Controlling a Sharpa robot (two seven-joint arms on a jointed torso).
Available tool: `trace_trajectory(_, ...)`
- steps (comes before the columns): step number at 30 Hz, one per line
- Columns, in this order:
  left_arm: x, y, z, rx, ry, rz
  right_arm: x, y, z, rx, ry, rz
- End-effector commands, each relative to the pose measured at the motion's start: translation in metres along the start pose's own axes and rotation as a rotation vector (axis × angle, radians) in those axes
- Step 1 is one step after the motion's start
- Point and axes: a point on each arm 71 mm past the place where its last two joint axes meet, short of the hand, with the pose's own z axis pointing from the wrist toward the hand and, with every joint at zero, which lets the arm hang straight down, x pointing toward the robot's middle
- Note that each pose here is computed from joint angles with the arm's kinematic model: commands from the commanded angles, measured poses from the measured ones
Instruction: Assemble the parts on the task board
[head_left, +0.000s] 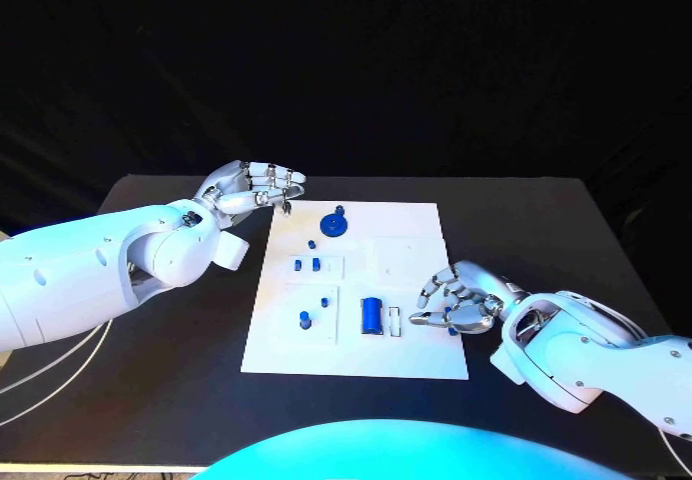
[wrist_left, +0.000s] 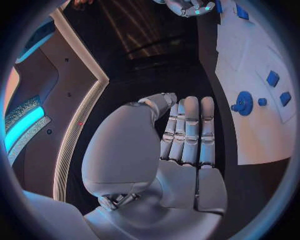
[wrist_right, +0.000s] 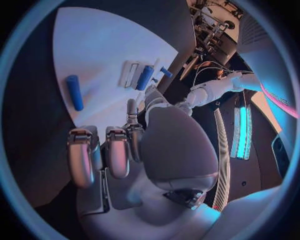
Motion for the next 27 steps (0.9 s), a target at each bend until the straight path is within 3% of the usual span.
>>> trace_trajectory(1,0.004,-0.0014,0.0008,0.01,0.014,-0.012,-0.012,-0.01,-0.006,-0.017,-0.068,-0.038)
trace_trajectory(5,0.0066,-0.002,0.0011,0.014,0.019,-0.015,-0.021,-0.026,-0.012,0.041,-0.095,-0.098)
trace_trajectory(11,0.0089,-0.0022,0.0014,0.016,0.025,-0.017,-0.022,-0.04,-0.018,0.104,-0.107,-0.138)
trace_trajectory(27,0.009,-0.0017,0.0011,0.012,0.026,-0.019,-0.005,-0.055,-0.014,0.202,-0.038,-0.207)
